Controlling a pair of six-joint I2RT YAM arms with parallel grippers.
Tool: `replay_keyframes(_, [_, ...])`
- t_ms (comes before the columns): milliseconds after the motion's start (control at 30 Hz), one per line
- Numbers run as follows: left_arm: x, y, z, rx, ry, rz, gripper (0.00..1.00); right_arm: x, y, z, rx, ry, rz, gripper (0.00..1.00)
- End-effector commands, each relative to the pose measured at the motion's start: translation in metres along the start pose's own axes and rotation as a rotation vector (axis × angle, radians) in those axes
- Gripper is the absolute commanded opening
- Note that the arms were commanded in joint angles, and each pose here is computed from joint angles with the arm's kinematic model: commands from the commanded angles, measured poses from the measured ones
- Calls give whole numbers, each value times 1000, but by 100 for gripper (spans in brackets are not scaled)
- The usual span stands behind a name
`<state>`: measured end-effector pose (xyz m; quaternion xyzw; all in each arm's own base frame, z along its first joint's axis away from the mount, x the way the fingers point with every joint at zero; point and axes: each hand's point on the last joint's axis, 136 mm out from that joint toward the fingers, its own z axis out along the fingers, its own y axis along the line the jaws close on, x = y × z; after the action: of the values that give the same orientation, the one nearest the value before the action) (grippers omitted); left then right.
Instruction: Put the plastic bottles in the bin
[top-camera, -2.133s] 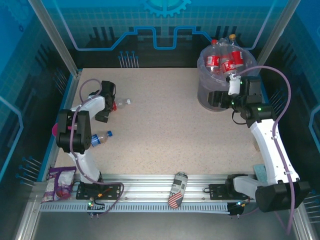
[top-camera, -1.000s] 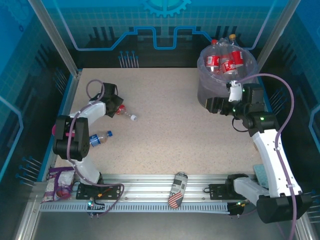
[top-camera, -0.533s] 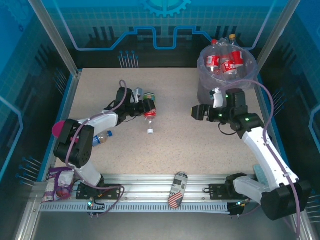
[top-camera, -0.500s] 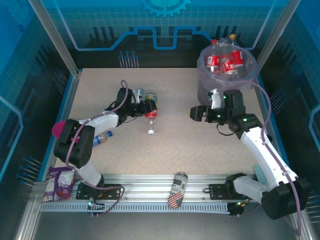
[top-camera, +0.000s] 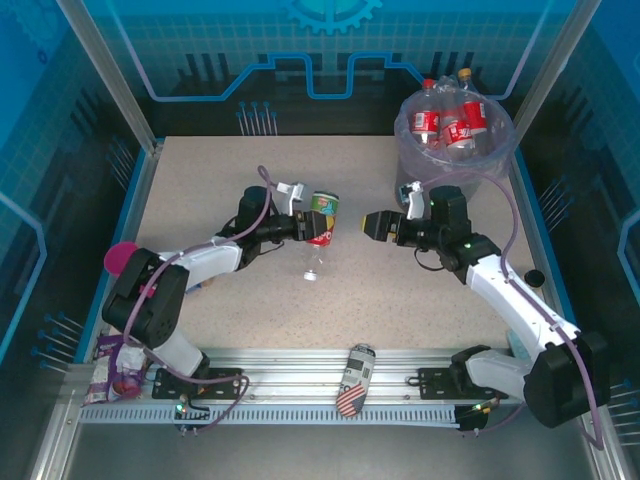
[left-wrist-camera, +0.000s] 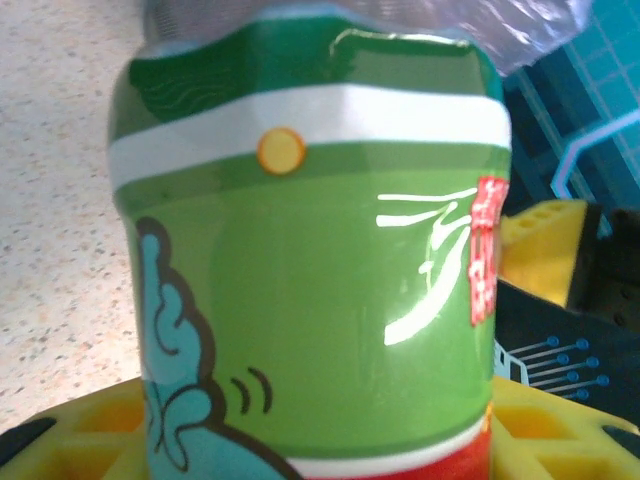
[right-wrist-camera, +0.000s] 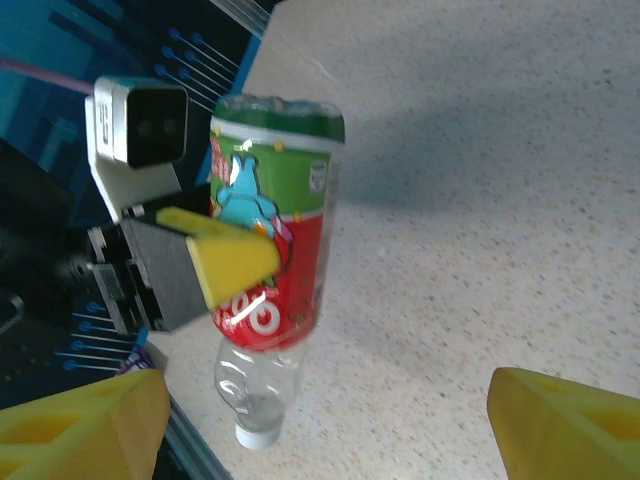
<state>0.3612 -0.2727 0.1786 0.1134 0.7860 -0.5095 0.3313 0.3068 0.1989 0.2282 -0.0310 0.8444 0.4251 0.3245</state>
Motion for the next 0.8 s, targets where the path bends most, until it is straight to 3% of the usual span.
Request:
replay_keyframes(0, [1, -17, -3, 42, 0, 118, 48, -11, 20, 3, -92, -31, 16, 84])
replay_keyframes(167, [11, -32, 9, 49, 56, 192, 49, -20, 34, 20, -123, -61, 4, 85])
replay_keyframes(433, [8, -53, 13, 100, 42, 228, 50, -32, 38, 55, -150, -64, 20, 84])
replay_keyframes(767, [4, -67, 21, 122, 34, 257, 50, -32, 34, 76, -162, -48, 52, 73])
